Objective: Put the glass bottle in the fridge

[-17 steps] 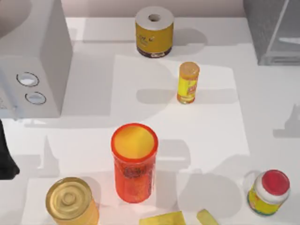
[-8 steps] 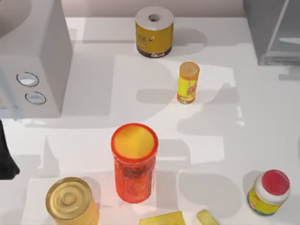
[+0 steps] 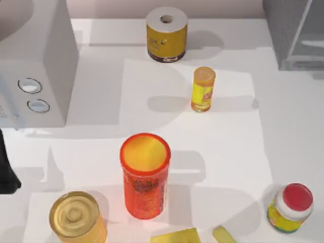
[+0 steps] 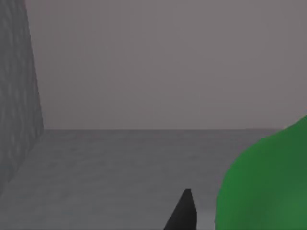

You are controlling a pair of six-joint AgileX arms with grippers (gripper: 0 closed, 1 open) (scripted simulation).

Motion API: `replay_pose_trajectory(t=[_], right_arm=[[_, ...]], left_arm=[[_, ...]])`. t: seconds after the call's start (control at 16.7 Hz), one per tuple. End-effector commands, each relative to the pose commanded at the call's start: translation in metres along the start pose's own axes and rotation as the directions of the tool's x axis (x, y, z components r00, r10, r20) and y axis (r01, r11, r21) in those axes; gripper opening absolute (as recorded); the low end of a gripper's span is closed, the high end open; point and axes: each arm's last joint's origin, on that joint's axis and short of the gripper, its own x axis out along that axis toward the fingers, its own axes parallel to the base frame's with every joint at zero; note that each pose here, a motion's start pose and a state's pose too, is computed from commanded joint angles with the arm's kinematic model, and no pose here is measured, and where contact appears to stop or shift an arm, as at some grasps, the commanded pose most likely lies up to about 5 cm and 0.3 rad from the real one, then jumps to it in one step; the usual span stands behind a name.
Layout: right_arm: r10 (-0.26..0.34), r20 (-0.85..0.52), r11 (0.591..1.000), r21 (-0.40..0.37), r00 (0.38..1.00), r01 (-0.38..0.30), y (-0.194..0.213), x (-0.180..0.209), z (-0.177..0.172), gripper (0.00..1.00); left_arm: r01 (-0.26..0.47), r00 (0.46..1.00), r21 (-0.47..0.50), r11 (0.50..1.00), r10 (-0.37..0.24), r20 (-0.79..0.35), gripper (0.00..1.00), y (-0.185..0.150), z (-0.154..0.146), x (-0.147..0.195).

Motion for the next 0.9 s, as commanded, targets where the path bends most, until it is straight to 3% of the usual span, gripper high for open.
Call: replay_pose_trajectory(t=[0.48,0.9], right_arm=[[0.015,-0.013,1.0,0.004,1.0,-0.015,0.001,0.006,-0.007,0.01],[0.033,-0.015,0.999,0.004,0.999,-0.033,0.004,0.058,-0.009,0.01]], left_arm=[[0.0,1.0,0.0,1.0,0.0,0.0,1.0,0.0,0.0,0.0],[0.0,1.0,0.0,1.0,0.0,0.0,1.0,0.0,0.0,0.0]])
